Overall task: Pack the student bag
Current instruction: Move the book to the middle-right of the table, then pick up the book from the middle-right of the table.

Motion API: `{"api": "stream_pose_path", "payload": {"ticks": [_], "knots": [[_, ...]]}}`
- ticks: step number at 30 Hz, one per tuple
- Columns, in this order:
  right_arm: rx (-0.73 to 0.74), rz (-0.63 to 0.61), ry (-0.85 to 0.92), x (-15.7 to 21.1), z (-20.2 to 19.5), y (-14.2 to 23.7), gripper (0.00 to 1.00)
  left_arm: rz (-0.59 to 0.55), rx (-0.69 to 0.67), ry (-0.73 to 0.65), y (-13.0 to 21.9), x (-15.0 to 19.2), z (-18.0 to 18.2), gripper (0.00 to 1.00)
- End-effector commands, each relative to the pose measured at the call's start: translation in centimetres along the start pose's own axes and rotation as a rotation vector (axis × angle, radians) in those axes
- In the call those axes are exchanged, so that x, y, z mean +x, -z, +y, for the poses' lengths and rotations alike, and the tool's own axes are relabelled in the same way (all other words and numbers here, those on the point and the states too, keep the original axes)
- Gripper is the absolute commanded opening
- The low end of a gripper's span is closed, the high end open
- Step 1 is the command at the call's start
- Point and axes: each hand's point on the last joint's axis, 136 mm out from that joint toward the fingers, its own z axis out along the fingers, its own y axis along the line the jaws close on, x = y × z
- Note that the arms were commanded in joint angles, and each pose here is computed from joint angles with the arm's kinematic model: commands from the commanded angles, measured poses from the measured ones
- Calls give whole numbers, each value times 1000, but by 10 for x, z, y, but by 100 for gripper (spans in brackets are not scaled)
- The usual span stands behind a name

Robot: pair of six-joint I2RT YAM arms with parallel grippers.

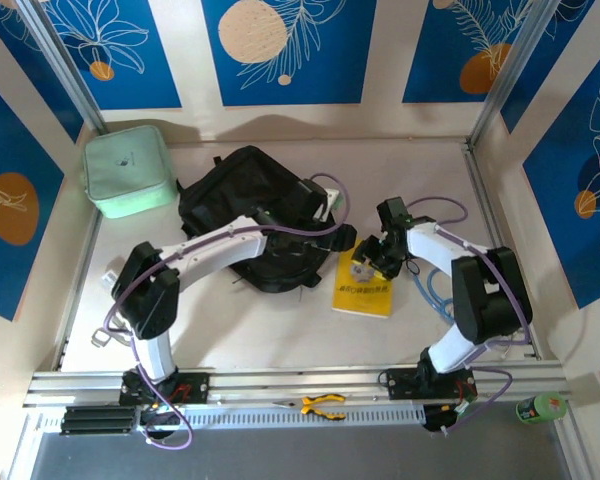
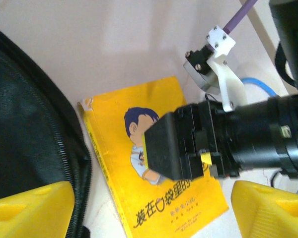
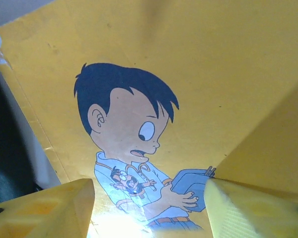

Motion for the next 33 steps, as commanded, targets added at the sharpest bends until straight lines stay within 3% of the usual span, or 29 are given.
{"api": "stream_pose_path", "payload": {"ticks": [1,6,12,23,33], "knots": [[61,28,-42,19,-19,16,62,85,15,-11,-14,17,-15,78],[93,-95,-78,4,-35,44,59,156,-37,-6,-30,32,-17,67],[129,-52,-134,7,-63,35,49,226,-109,8,-44,45,-4,54],[108,28,-117,12,-64,14,44,287,-231,-120,-85,64,18,53],[81,80,-98,17,-59,6,45,375,-314,-247,-107,97,32,53]]}}
